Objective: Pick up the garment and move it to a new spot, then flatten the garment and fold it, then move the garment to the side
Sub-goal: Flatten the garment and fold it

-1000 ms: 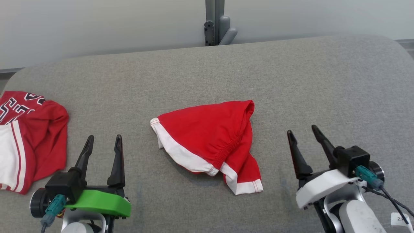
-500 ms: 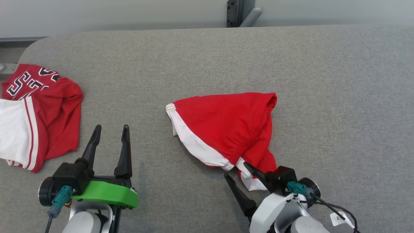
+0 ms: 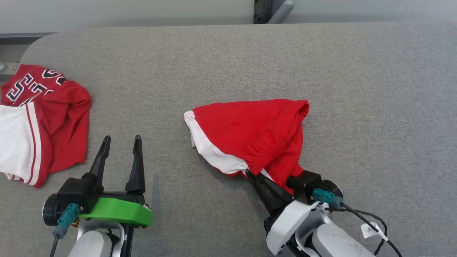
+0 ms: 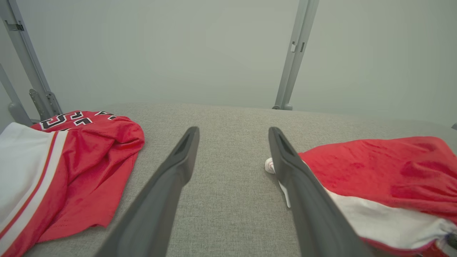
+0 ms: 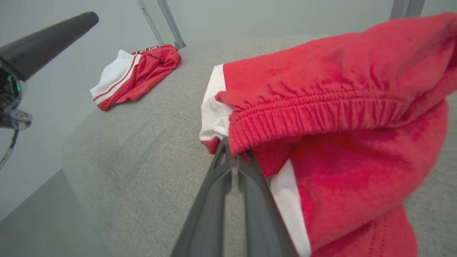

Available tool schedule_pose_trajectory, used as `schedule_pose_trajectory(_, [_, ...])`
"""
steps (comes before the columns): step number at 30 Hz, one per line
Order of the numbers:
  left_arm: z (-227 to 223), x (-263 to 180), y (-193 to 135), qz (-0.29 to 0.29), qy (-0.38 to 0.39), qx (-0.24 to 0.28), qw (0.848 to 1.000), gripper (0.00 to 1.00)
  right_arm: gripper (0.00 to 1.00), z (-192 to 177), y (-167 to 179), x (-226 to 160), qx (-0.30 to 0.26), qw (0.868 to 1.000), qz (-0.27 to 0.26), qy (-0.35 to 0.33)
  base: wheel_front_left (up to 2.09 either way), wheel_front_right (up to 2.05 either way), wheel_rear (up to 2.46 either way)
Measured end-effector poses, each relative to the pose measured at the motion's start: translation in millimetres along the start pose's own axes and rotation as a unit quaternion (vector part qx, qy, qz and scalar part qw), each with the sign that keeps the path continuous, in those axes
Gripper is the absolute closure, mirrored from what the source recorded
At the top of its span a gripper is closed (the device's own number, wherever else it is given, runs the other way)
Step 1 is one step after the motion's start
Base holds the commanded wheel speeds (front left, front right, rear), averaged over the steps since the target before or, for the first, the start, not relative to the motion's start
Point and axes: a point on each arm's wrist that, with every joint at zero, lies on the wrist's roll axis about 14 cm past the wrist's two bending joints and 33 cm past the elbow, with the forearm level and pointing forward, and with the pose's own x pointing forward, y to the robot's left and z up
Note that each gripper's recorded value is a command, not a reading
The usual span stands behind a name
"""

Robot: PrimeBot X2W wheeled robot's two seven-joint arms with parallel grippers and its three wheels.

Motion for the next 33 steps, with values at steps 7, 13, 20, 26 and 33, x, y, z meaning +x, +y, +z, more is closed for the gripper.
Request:
schedule_pose_trajectory(7, [0,7,-5,-0.008,-0.002,-0.001,1.000,0.00,1.00,63,1,2,-0.013,0.996,0.019,-0.082,0.00,0.00,0.00])
schedule_pose_trajectory(13, [1,17,-14,-0.022,-0.005,-0.003,1.000,0.00,1.00,123,-30,-14,-0.038,0.990,-0.010,-0.135,0.00,0.00,0.00])
schedule_pose_trajectory(20, [-6,26,-25,-0.039,0.002,-0.007,0.999,0.00,1.00,117,-117,-61,-0.049,0.985,-0.138,-0.092,0.00,0.00,0.00])
schedule_pose_trajectory(26, [-14,34,-29,-0.045,0.011,-0.010,0.999,0.00,1.00,73,-176,-96,-0.035,0.971,-0.233,-0.029,0.00,0.00,0.00])
schedule_pose_trajectory(33, [-23,43,-29,-0.050,0.020,-0.011,0.998,0.00,1.00,28,-205,-105,0.000,0.960,-0.281,0.012,0.00,0.00,0.00])
